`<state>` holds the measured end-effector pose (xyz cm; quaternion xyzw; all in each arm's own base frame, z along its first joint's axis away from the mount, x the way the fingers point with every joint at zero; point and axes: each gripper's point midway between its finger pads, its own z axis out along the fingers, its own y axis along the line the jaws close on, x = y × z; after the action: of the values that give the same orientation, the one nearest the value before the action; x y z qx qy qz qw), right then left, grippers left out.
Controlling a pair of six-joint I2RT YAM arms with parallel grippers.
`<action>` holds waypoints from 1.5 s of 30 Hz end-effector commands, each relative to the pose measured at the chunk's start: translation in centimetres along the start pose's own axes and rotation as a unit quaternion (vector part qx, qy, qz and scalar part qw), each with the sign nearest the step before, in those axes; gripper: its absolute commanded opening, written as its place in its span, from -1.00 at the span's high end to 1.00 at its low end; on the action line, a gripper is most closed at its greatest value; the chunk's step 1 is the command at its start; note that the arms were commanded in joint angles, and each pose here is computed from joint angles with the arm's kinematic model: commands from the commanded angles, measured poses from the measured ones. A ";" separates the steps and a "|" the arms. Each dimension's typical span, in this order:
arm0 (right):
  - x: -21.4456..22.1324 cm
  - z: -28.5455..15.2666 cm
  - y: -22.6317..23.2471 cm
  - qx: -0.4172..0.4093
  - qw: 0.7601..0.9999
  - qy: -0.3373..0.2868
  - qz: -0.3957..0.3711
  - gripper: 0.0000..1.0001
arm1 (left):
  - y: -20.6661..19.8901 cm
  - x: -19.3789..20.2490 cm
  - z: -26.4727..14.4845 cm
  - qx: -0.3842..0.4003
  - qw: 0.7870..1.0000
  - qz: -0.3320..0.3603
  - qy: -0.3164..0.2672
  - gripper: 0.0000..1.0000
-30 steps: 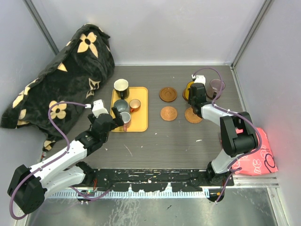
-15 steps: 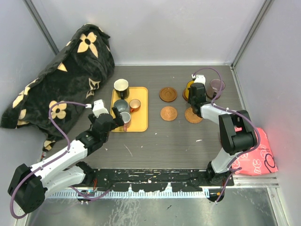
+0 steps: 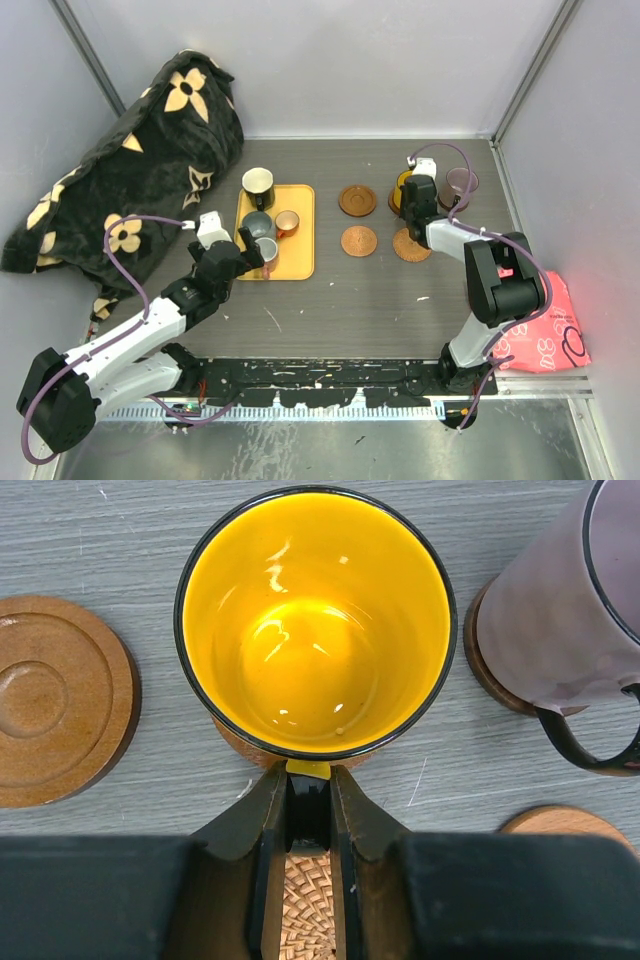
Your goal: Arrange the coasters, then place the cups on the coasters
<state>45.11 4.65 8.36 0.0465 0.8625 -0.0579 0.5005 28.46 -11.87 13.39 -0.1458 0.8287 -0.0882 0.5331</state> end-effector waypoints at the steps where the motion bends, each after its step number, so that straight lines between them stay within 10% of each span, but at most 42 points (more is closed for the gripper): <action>1: -4.1 0.4 -0.1 0.009 0.998 -0.051 0.021 0.83 | -1.0 -1.7 0.1 0.014 0.999 -0.029 -0.027 -0.96; 45: -6.0 -2.8 -1.5 0.026 0.994 -0.067 0.078 0.05 | -1.0 -1.8 0.0 0.013 0.999 -0.031 -0.028 -0.96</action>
<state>45.21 3.88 9.52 0.0829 0.8572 -0.0633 0.5043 28.45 -11.90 13.33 -0.1453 0.8294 -0.0883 0.5322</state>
